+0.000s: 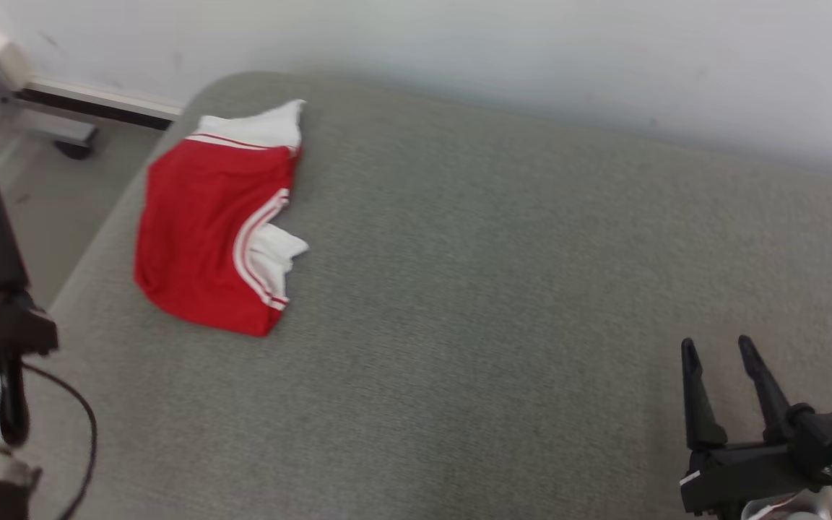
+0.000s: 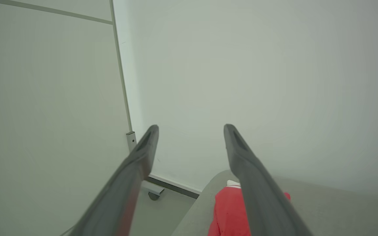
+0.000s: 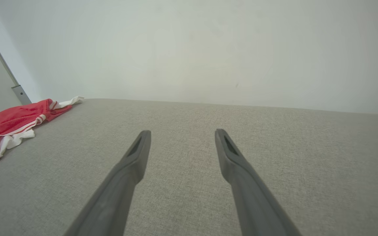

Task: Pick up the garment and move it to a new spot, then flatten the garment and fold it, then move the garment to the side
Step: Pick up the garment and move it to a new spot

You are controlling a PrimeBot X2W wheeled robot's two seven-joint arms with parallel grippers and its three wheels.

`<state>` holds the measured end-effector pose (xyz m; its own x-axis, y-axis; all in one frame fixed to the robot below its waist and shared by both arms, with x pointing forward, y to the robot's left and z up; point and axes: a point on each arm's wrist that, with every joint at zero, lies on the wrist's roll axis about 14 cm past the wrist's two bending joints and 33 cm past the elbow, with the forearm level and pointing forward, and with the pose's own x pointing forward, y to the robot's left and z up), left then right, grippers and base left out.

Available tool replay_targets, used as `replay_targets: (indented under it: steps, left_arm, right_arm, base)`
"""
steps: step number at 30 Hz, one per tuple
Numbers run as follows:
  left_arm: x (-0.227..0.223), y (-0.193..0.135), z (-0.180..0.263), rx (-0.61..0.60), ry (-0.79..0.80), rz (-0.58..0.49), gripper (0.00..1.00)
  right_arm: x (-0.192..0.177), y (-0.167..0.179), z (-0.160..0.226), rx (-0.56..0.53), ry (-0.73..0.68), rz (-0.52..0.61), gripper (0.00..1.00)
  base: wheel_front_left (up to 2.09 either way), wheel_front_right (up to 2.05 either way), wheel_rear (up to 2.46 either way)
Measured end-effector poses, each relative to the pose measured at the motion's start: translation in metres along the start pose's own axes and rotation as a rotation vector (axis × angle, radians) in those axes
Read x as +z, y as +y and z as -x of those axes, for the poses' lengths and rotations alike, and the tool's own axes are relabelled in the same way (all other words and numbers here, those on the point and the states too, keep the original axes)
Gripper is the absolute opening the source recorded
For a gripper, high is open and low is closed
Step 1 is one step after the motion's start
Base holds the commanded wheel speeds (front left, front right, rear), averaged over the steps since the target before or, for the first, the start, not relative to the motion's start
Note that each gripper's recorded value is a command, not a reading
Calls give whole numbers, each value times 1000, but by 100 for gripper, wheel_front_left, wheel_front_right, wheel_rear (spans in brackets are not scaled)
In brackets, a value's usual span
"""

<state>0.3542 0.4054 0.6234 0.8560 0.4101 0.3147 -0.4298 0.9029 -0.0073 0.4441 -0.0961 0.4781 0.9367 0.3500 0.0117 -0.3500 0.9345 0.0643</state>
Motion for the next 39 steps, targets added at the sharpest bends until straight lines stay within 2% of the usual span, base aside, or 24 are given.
replay_targets:
  steps: [3, 9, 16, 22, 27, 30, 32, 39]
  left_arm:
    - [-1, -16, -31, -39, -5, 1, 100]
    - [-34, -48, -78, -101, 74, -1, 100]
    - [-105, -84, -105, -150, 274, 10, 100]
    - [-170, -109, -101, -192, 495, -11, 100]
    - [-221, -122, -73, -208, 716, 6, 100]
    - [-238, -126, -56, -209, 842, 32, 100]
    - [-252, -114, -38, -181, 971, 36, 100]
    - [-266, -114, -19, -164, 1097, 74, 100]
  right_arm:
    - [-1, -20, 4, -48, 2, 10, 100]
    - [-8, -56, 12, -144, 18, 22, 100]
    - [-22, -83, 21, -215, 61, 31, 100]
    - [-31, -102, 30, -266, 97, 46, 100]
    - [-35, -112, 36, -293, 123, 62, 100]
    - [-33, -113, 37, -297, 124, 65, 100]
    - [-30, -112, 37, -295, 120, 71, 100]
    - [-28, -113, 40, -303, 120, 72, 100]
  base:
    - [0, 0, 0]
    - [0, 0, 0]
    - [0, 0, 0]
    - [0, 0, 0]
    - [0, 0, 0]
    - [0, 0, 0]
    - [0, 0, 0]
    - [0, 0, 0]
